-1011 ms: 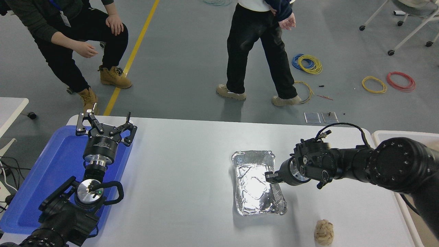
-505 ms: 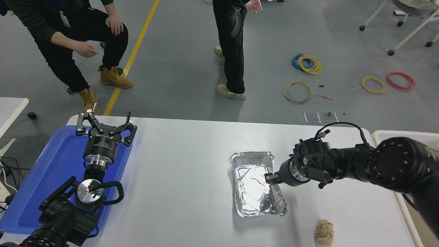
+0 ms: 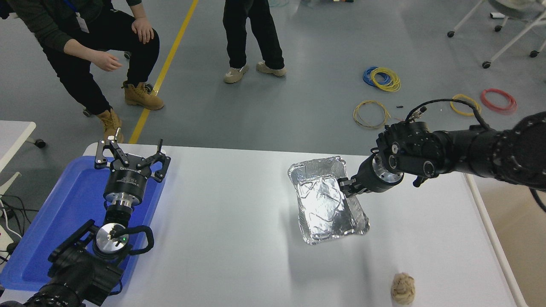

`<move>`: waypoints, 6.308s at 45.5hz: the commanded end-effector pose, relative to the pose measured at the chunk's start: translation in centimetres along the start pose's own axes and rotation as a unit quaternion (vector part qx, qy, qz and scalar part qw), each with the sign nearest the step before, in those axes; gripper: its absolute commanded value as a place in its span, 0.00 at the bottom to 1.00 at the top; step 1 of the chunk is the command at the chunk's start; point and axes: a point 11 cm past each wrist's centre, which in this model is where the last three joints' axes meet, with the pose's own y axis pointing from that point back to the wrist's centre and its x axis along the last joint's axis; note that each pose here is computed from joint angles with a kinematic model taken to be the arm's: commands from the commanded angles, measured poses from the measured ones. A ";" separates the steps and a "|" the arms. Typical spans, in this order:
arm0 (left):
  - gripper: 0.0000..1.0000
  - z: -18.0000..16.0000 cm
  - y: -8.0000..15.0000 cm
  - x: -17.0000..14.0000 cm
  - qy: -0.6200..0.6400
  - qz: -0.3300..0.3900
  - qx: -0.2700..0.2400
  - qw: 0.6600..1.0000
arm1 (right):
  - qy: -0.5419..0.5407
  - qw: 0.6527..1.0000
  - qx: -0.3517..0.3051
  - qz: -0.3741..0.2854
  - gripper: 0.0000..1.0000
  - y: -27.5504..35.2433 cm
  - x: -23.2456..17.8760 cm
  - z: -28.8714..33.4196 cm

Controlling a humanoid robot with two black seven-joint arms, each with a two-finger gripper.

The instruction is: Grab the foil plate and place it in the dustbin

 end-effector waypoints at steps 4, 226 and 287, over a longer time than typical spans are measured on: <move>1.00 0.0 0.0 0.0 0.000 0.000 0.000 1.000 | -0.014 1.000 -0.009 0.024 0.00 10.1 4.0 1.4; 1.00 0.0 0.0 0.0 0.000 0.000 0.000 1.000 | -0.261 0.818 -0.424 0.287 0.99 1.3 -26.0 38.8; 1.00 0.0 0.0 0.0 0.000 0.000 0.000 1.000 | -0.047 0.952 -0.130 0.272 1.00 7.2 5.7 10.1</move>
